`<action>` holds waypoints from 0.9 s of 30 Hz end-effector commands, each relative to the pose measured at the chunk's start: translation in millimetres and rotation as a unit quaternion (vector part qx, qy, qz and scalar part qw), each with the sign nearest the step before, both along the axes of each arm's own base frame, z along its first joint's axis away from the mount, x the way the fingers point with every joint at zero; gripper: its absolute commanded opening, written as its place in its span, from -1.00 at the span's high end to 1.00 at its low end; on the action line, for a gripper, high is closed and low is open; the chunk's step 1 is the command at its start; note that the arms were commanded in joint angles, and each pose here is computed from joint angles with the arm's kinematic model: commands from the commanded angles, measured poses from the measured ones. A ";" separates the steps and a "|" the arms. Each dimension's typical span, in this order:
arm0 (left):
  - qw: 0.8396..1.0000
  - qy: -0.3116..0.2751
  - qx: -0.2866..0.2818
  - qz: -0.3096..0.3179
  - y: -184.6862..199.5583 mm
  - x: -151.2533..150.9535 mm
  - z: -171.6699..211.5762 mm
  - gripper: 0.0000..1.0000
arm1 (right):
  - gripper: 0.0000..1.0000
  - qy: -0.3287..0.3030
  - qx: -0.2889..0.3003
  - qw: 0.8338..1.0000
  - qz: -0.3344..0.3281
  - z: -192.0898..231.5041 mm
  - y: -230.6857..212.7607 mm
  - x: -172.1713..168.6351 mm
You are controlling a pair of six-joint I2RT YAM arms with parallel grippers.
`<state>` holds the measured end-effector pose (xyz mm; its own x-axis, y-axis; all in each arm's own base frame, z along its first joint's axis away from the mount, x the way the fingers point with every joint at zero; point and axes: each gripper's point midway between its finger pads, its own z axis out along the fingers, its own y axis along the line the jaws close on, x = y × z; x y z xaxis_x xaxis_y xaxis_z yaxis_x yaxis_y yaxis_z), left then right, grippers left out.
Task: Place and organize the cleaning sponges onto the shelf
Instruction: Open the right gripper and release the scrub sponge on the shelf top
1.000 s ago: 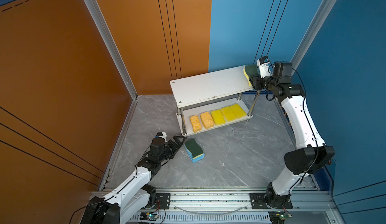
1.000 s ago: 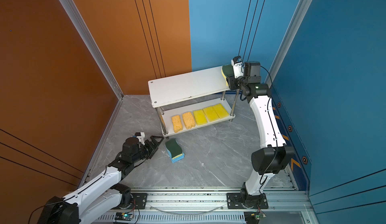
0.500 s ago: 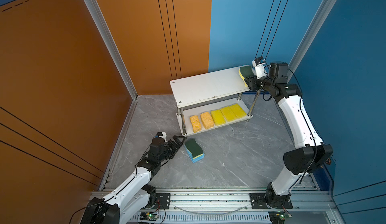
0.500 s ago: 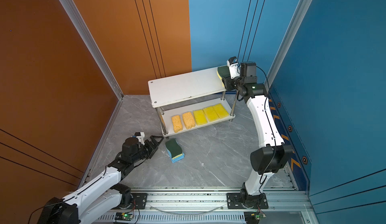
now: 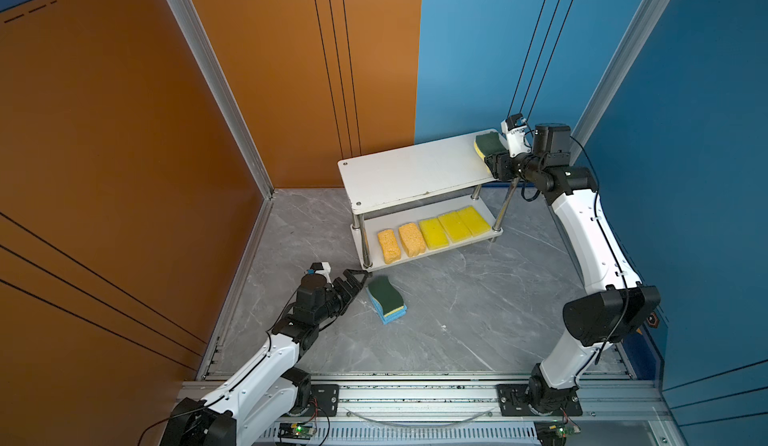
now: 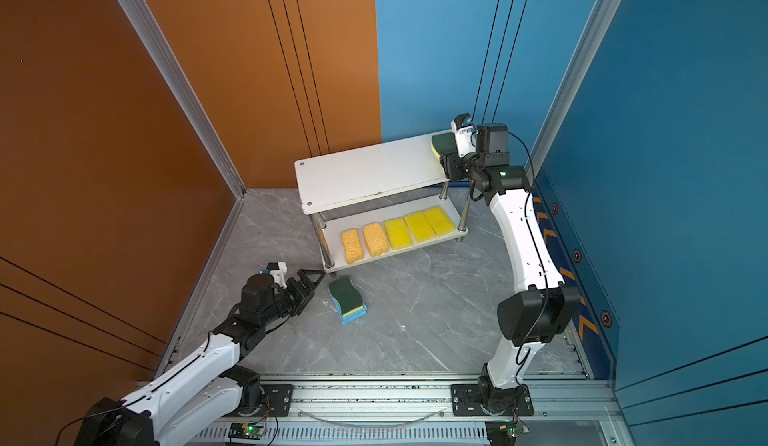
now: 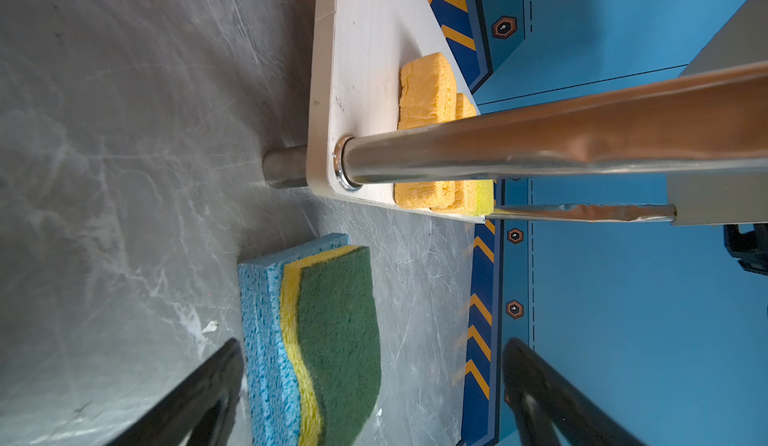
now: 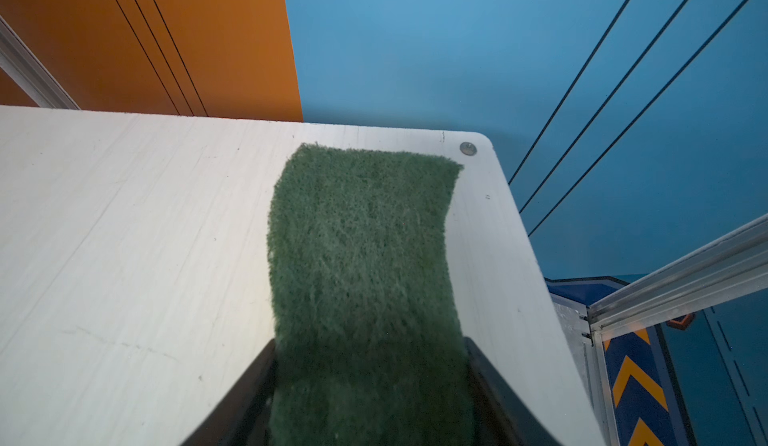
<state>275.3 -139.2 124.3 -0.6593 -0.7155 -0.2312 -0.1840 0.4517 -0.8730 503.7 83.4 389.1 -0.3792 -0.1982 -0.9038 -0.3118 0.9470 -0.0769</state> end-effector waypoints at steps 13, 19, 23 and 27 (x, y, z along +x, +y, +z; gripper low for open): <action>1.000 -0.010 0.000 0.012 4.3 4.5 7.0 -0.95 | -0.71 0.029 0.001 0.999 -0.017 -21.6 -1.4 5.0; 1.000 -0.009 0.001 0.011 3.6 5.4 7.0 -0.95 | -0.94 0.013 0.004 1.000 -0.021 -10.2 -2.1 3.4; 1.000 -0.011 0.001 0.013 4.1 5.8 8.1 -0.95 | -1.00 0.005 -0.002 1.000 -0.027 -5.4 -5.3 2.3; 1.000 -0.010 0.001 0.014 4.2 6.6 8.4 -0.95 | -1.00 0.001 -0.006 1.000 -0.030 -2.5 -7.3 1.5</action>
